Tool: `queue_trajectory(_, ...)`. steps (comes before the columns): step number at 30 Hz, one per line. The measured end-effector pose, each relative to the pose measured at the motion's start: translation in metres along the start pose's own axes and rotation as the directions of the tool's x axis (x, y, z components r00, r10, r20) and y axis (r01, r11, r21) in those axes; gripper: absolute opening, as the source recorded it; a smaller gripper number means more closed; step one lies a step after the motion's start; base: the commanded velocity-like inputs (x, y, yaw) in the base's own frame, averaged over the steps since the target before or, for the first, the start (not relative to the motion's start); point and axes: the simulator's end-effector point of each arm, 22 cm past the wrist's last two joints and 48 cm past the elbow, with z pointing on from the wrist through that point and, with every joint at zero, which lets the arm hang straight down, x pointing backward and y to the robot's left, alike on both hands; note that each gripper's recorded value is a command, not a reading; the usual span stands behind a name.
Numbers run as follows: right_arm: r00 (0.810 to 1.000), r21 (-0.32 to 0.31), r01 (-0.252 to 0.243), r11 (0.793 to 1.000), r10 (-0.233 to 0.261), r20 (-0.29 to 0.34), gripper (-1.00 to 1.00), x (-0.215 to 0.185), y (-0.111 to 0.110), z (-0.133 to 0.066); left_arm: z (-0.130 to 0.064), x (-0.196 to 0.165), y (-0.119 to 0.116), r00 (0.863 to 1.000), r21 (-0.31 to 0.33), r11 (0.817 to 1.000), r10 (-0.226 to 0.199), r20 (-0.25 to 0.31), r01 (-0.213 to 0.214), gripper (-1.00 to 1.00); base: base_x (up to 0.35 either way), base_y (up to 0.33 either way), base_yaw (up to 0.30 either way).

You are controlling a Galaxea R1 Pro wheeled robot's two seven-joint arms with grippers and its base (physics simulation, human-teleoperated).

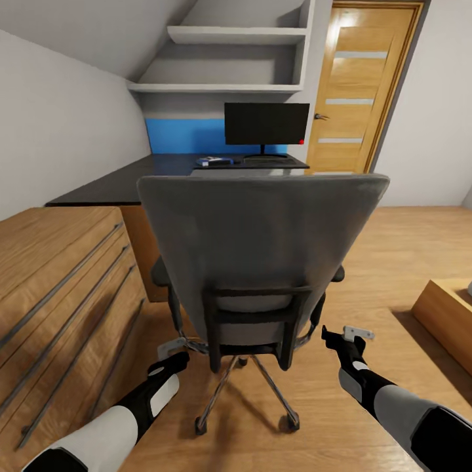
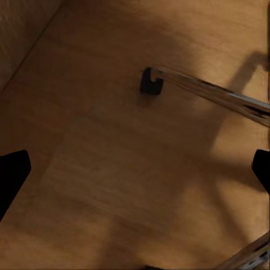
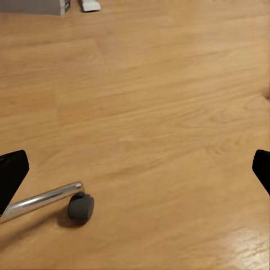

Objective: In the bedroom, organize the workspace by keeping the computer under the desk, ensuring the monitor is on the desk, placing the keyboard on the desk next to the monitor, placing the mouse on the desk next to the keyboard, moving the folder from the swivel chair onto the desk next to the mouse, stacking the notebook on top of the folder with the pen on top of the notebook, and positioning the swivel chair next to the desk.

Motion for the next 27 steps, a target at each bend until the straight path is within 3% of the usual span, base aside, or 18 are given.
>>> queue_trajectory(19, 1.0, 0.011, -0.008, 1.0, 0.008, 0.0, 1.0, 0.0001, -0.0044, 0.0003, 0.0003, 0.0003, 0.0002, 1.0, 0.002, 1.0, 0.0, -0.003, 0.0, 1.0, 0.316, -0.094, 0.0)
queue_trajectory(27, 1.0, 0.002, 0.002, 1.0, -0.002, 0.0, 1.0, 0.0003, -0.0014, 0.0004, 0.0, 0.0016, -0.0019, 1.0, 0.005, 1.0, 0.001, -0.005, -0.001, 1.0, 0.077, -0.232, 0.0)
